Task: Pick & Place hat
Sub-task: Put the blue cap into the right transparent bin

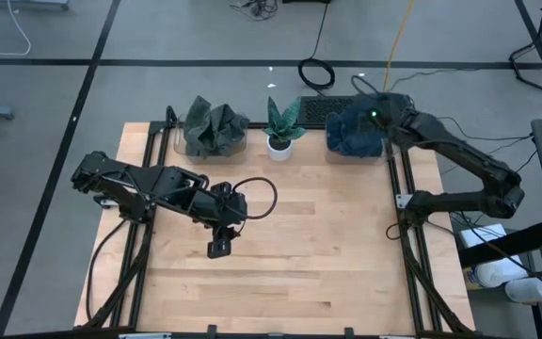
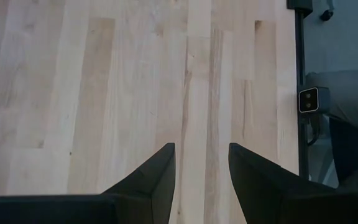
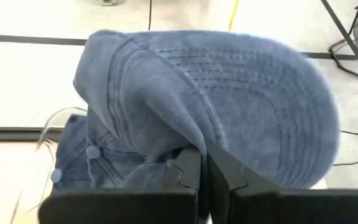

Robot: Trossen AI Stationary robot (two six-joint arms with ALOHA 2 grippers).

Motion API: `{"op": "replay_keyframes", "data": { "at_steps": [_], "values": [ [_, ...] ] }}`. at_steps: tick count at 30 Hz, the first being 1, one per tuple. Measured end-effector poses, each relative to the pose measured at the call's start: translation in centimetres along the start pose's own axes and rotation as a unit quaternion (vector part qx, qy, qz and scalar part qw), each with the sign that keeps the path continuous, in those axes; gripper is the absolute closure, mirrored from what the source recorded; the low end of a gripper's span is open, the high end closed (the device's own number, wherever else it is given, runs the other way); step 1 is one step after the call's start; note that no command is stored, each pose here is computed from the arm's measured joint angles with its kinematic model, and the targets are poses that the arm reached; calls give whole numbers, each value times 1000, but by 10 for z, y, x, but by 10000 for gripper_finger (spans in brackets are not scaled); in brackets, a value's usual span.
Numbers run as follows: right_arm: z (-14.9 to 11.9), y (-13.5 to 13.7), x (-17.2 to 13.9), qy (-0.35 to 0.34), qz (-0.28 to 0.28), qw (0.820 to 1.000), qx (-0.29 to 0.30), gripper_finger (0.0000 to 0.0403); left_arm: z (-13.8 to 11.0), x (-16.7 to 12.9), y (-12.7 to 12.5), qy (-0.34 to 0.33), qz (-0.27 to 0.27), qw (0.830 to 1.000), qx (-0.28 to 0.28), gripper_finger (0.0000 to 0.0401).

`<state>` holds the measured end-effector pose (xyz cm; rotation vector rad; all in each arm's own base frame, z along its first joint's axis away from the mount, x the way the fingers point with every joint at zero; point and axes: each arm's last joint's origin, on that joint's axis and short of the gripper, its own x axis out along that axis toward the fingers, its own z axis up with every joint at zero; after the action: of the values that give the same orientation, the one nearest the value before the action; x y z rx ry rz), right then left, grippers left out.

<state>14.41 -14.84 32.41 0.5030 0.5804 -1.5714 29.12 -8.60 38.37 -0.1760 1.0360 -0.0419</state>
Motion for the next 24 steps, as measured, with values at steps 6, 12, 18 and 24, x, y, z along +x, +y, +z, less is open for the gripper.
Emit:
{"op": "replay_keyframes", "data": {
  "at_steps": [6, 12, 18, 24],
  "values": [
    [2, -6, -18, 30, -14, 999, 0, 403, 0, 0, 0, 0, 1, 1000, 6, 244],
    [-16, 1, 5, 64, -40, 997, -13, 403, 0, 0, 0, 0, 2, 1000, 6, 244],
    [-26, -2, 45, 77, -57, 995, -12, 403, -2, 0, 1, 12, 7, 1000, 2, 244],
    [-27, -4, 75, 68, -48, 996, -16, 403, -4, 0, 2, 21, 12, 1000, -2, 244]
  ]
}}
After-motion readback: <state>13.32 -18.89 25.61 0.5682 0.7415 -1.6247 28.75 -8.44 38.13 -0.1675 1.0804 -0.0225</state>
